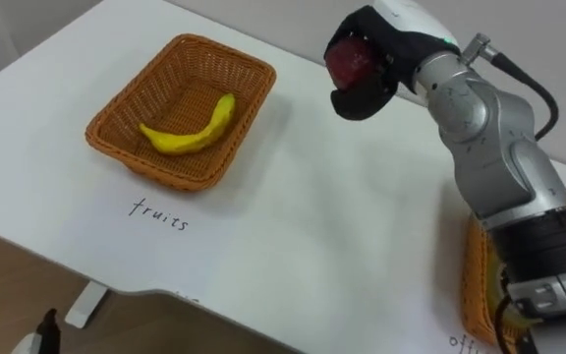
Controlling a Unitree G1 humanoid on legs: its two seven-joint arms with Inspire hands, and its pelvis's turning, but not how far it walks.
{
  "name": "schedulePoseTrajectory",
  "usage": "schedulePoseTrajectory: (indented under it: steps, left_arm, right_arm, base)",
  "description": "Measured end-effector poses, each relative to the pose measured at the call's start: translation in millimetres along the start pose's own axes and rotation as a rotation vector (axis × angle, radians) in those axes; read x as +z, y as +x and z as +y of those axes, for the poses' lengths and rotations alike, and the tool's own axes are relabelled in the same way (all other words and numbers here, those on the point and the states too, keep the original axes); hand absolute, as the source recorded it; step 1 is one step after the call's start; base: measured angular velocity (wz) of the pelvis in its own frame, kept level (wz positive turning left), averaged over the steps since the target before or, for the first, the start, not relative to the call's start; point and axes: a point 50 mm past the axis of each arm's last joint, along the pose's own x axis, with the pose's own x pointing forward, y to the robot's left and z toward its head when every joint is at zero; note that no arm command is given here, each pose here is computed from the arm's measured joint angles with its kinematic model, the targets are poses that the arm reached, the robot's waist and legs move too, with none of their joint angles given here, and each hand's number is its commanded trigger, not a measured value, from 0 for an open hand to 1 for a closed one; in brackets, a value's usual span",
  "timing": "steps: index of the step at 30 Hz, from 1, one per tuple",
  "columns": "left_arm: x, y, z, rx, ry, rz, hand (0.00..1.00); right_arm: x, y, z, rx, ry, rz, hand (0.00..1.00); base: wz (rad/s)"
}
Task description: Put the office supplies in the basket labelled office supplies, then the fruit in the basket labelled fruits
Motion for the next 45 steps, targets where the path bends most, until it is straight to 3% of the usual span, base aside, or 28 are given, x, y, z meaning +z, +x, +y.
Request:
schedulePoseTrajectory:
  steps: [22, 32, 45]
  left_arm:
    - [-1, -1.0, -2.1, -0.04, 0.004, -0.002, 0.0]
    - [-4, 0.3, 2.6, -0.036, 0.019, 0.003, 0.0]
    - [-5, -2.7, 2.0, -0.044, 0.052, 0.011, 0.0]
  right_arm:
    - [9, 4, 12, 0.051, 0.042, -0.013, 1.0]
    - [12, 10, 39, 0.153, 0.022, -0.01, 1.0]
    - [21, 12, 49, 0.165, 0.037, -0.03, 1.0]
  base:
    - [0.06]
    - [0.14]
    - [0.01]
